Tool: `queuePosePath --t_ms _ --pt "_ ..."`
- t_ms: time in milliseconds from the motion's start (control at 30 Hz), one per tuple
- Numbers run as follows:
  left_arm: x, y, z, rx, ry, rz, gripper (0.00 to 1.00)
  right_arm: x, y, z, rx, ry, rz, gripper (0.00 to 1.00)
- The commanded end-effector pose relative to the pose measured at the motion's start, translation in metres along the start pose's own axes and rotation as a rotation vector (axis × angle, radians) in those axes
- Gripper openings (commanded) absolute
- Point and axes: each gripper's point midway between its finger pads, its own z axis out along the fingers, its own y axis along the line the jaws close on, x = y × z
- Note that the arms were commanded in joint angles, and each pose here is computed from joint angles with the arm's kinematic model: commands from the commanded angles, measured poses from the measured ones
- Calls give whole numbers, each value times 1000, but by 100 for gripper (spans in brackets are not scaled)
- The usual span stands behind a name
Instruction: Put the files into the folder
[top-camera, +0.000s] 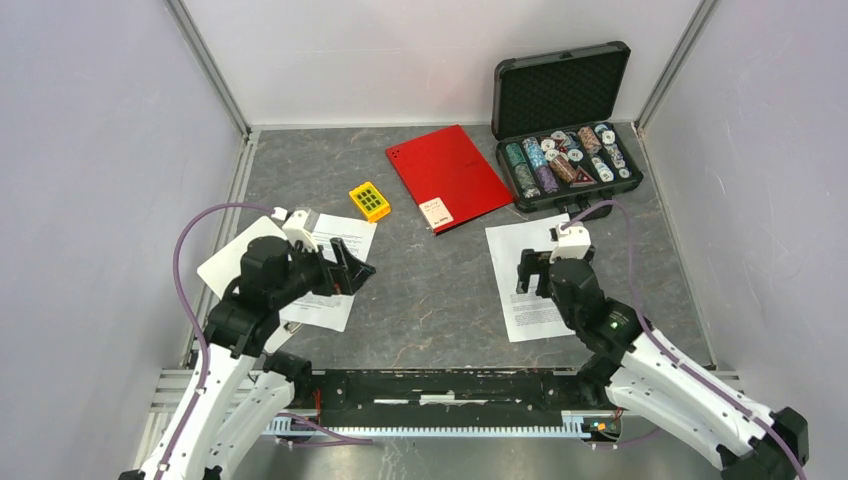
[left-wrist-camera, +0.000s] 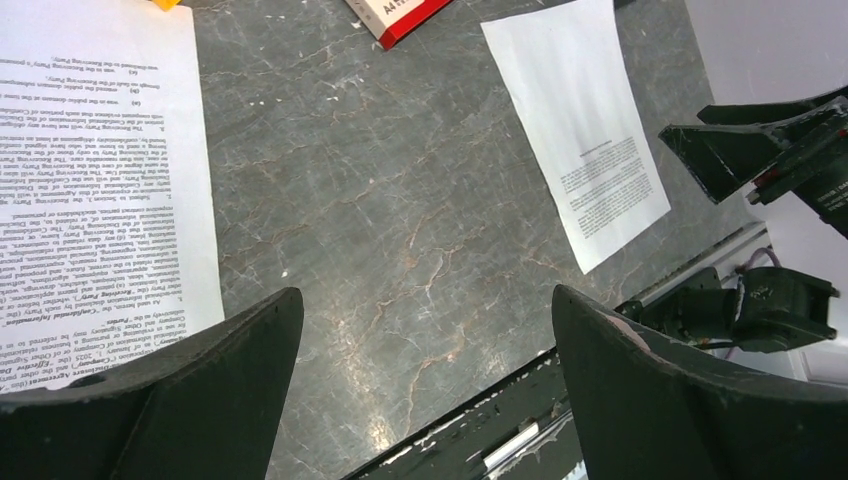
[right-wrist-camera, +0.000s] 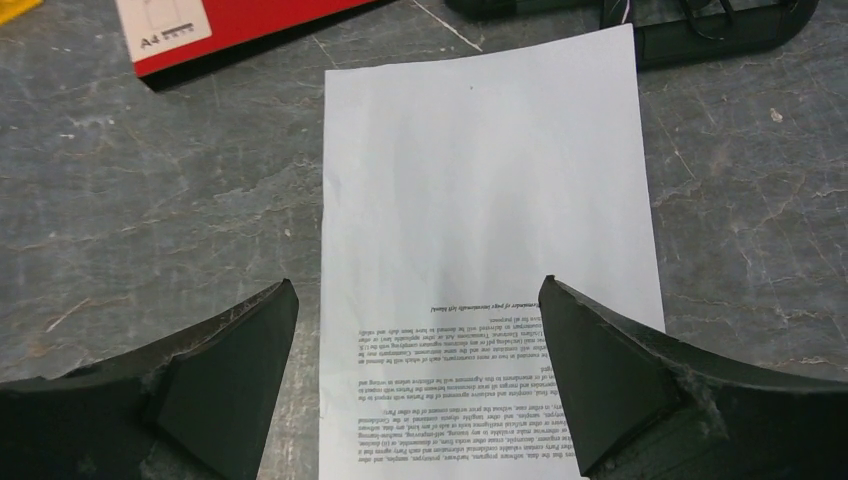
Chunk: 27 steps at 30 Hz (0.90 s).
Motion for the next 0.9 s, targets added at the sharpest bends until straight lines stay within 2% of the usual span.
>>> queuePosePath --t_ms 0,100,233,333,400,500,667,867 --pt "-6 12 4 -71 -24 -18 100 -11 2 15 51 -41 -13 98" --pt "-7 25 5 -152 -27 -49 100 -13 21 27 -16 -29 -22 98" --pt "-3 30 12 -178 4 -76 100 -8 57 43 -146 7 -13 98" --pt "0 43 17 -254 19 -128 100 -13 78 53 -207 1 34 98" --pt "5 57 22 -334 18 -207 100 -15 85 60 -203 -6 119 98" --pt "12 63 31 -367 58 -258 100 -26 101 68 -248 -71 323 97" --pt "23 55 42 -314 137 -253 99 -42 116 82 -294 -159 556 93" --pt "16 55 38 -307 101 -221 100 -50 127 102 -329 -228 764 92"
